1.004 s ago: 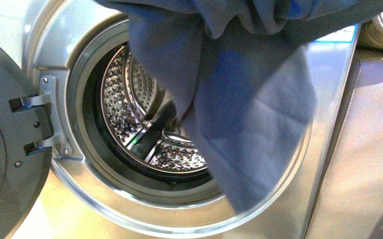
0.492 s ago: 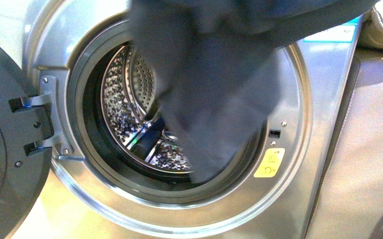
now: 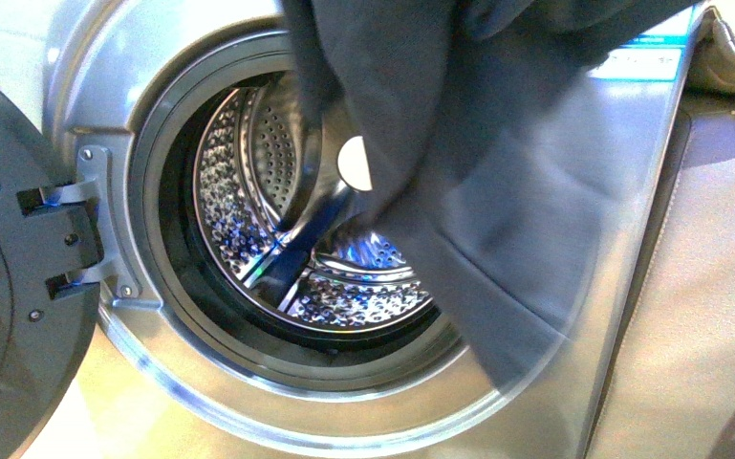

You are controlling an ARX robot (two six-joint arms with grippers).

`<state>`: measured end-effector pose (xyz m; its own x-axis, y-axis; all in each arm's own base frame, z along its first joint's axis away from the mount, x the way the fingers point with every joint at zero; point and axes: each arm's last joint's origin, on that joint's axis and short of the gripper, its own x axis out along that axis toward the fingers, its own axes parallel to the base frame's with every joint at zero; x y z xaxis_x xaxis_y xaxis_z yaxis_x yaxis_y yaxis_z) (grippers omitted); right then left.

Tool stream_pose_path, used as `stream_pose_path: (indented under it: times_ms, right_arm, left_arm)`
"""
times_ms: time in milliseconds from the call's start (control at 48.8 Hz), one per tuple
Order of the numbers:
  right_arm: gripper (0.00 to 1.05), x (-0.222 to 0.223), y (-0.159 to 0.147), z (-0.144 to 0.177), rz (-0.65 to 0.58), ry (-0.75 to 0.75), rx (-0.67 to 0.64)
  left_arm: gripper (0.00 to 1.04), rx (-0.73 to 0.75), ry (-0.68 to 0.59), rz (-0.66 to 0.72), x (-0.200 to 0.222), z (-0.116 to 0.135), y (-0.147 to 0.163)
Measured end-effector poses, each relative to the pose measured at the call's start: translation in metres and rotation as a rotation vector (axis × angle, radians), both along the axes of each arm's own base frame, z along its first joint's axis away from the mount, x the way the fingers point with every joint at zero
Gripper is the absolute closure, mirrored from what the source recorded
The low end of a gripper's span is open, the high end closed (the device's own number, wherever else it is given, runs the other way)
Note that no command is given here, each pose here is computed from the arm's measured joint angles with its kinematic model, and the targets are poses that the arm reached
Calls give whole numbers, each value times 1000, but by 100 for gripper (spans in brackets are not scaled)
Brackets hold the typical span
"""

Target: Put clothes into washing machine

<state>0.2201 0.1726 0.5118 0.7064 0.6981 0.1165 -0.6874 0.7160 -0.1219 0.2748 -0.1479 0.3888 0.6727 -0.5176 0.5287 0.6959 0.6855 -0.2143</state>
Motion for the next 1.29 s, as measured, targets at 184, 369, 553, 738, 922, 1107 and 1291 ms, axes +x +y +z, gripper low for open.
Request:
stream_pose_path:
  times_ms: [184,369,553,738,922,1107,1291]
  right_arm:
    - [94,0,0,0,4,0,0]
    - [69,-1,0,0,8,-2,0]
    - [38,-1,0,1,12,-4,1]
    - [11,-2,0,1,14,-6,3]
    - [8,-2,0,1,16,-5,3]
    - [8,-2,0,1,16,-5,4]
    - [8,-2,0,1,16,-5,4]
  left_arm:
    - [50,-10,-8,21,2,2,8]
    - [74,-16,-4,33,3,4,16]
    - [92,-11,38,62,8,-9,30]
    - [92,-1,79,105,15,-29,46]
    - [92,20,159,157,27,-67,67]
    - [92,52,232,161,30,-108,74]
    - [92,76,282,171,44,-143,71]
